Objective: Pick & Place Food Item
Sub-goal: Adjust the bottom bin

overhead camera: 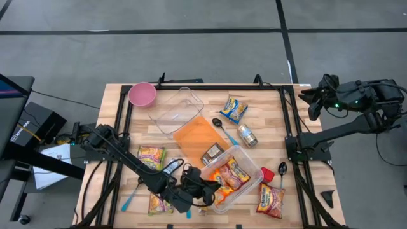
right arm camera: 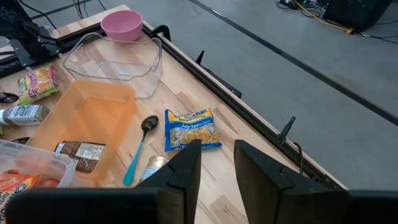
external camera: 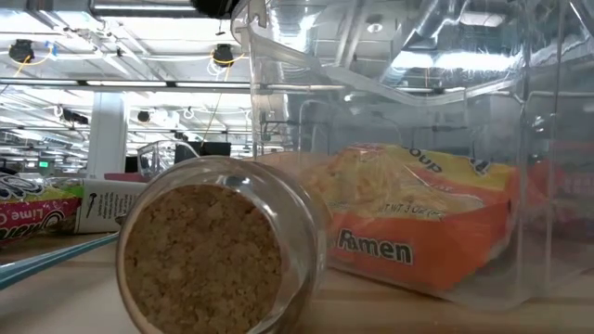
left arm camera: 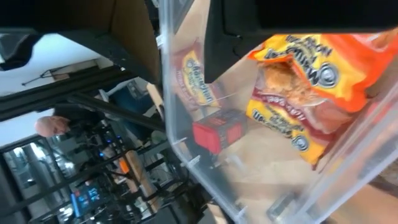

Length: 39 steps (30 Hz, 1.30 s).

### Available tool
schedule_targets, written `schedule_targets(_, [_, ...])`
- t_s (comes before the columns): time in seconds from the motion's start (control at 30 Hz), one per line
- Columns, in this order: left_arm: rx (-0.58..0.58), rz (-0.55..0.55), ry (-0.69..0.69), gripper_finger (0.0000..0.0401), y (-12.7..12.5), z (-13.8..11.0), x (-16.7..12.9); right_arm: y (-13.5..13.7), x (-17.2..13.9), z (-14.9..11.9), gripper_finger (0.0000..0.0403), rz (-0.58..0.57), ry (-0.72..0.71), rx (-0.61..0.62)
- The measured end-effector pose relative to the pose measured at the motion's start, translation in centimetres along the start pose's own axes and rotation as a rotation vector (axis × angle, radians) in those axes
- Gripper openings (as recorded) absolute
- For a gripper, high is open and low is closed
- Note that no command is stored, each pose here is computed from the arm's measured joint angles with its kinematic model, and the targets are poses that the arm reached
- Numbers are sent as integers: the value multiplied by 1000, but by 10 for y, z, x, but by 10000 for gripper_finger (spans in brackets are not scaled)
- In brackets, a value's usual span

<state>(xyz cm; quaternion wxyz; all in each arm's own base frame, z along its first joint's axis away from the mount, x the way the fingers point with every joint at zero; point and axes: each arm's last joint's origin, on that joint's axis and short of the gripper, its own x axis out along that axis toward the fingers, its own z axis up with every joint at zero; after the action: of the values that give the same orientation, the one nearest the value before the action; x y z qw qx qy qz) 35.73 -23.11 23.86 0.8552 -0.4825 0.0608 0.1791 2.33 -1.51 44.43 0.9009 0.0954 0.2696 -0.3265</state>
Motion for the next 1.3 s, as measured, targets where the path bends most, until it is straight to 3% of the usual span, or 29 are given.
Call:
schedule_targets(0.23, [105,-115,-53,135,-16,6,-1,0,0,0,93,0,0,-3])
schedule_targets(0.33, [202,-191,21,127,-24,6,-9,0,0,0,93,3,2,-3])
schedule_targets(0.47, [254,-275,231,101,-33,5,-32,0,0,0,93,5,3,-4])
schedule_targets(0.7, [211,-157,484,9,-21,-14,-56,0,0,0,93,7,4,-2])
schedule_targets(1.03, [191,-47,527,0,1,-28,-33,0,0,-1,93,4,10,16])
schedule_targets(1.3, [206,-19,510,0,6,-22,-24,0,0,-1,93,2,9,17])
